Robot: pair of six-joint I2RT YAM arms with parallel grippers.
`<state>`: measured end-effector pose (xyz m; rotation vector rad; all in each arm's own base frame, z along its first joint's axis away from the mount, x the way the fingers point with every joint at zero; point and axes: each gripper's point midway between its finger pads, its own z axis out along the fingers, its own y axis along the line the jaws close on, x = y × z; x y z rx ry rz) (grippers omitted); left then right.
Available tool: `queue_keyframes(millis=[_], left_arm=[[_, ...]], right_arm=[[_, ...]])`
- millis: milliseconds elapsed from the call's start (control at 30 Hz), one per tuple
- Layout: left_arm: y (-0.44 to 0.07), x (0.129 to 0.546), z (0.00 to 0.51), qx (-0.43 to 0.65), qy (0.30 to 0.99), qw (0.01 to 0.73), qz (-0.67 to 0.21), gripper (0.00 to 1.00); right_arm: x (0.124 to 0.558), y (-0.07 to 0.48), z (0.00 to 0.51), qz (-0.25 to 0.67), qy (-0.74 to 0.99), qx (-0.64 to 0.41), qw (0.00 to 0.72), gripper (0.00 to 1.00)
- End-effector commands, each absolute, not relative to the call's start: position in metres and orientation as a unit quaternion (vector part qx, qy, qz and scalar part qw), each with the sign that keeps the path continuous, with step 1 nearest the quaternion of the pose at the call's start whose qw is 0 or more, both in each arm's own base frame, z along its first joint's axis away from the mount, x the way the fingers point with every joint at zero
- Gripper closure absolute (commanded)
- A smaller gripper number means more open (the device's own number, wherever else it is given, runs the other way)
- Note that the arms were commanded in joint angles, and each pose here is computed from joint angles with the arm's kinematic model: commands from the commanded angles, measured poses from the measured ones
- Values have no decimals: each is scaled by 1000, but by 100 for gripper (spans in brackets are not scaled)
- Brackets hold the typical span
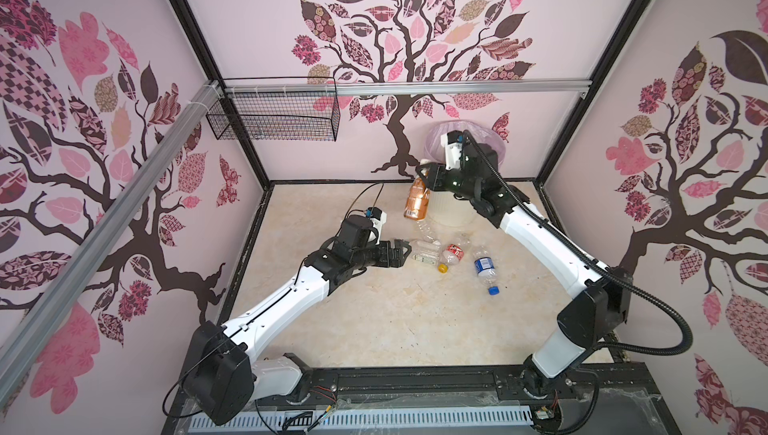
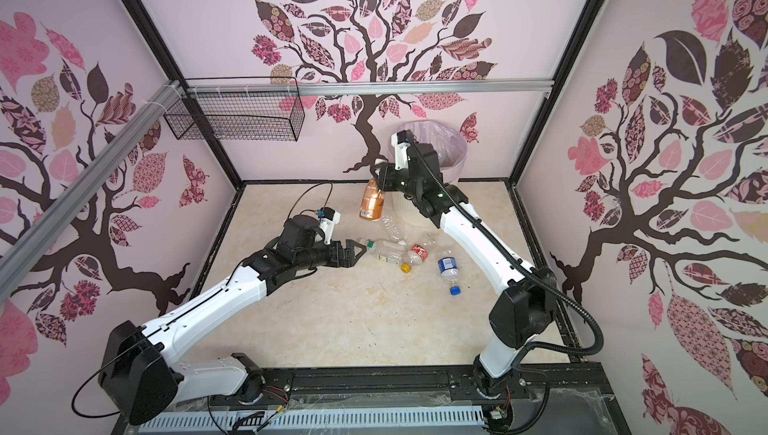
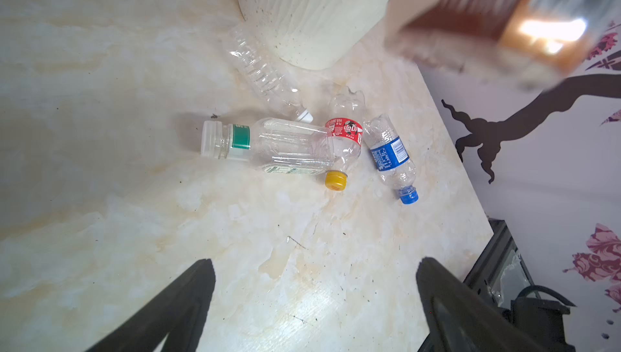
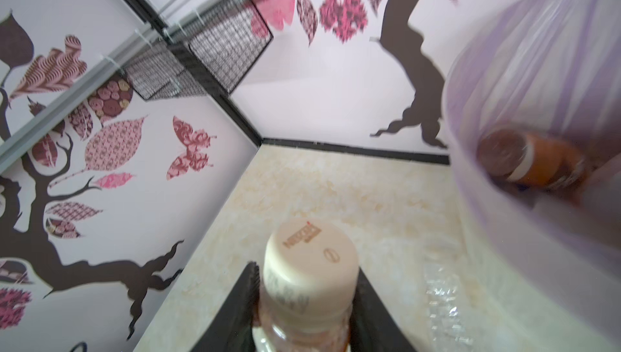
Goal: Throw the plastic bottles in the bin
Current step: 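Grasp the Nescafe cap with the right gripper, carry it over the bin, release, then lower the right gripper toward the clear green-capped bottle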
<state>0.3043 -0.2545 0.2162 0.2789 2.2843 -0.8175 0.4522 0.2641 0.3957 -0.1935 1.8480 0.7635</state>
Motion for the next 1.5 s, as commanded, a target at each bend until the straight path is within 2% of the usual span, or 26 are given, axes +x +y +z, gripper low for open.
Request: queue_keyframes(millis=[0,167,300,500,600,700,833,900,933,967,1000,1067,1133,1300,1467], left_arm=[[-257,317,277,133,848,406,-312,2],[-266,332,344,157,811,466,-316,2],[-277,338,393,175,775,504,-339,2],[-286,341,429,189,740,535,-361,2],[-288,344,431,190,737,537,-363,2],[-289,346,425,189,742,532,-362,2],[-288,346,417,185,748,527,-358,2],[-288,345,413,185,751,523,-358,2],[-287,344,411,184,752,522,-357,2],[-286,344,409,183,754,520,-357,2],[-286,343,405,183,757,517,-355,2],[-284,343,399,181,762,513,-351,2],[-284,343,393,180,766,509,-348,2],[-286,346,380,179,776,496,-346,2],[-289,348,371,167,782,483,-356,2]], right_arm=[[460,232,450,237,751,-78,611,72],[444,187,545,151,685,-53,711,72],[411,153,616,107,607,-28,787,72],[368,115,681,58,524,5,850,72],[373,114,688,39,519,7,854,72],[404,121,671,16,538,1,843,72],[486,121,606,21,603,9,797,72],[537,116,555,30,650,22,759,71],[555,115,534,32,670,24,742,63],[574,117,511,37,693,22,719,48],[584,118,496,41,714,20,699,37],[588,117,487,40,727,28,684,22],[583,113,490,40,726,39,685,2],[554,106,521,50,689,41,722,0],[538,104,536,53,687,36,724,1]])
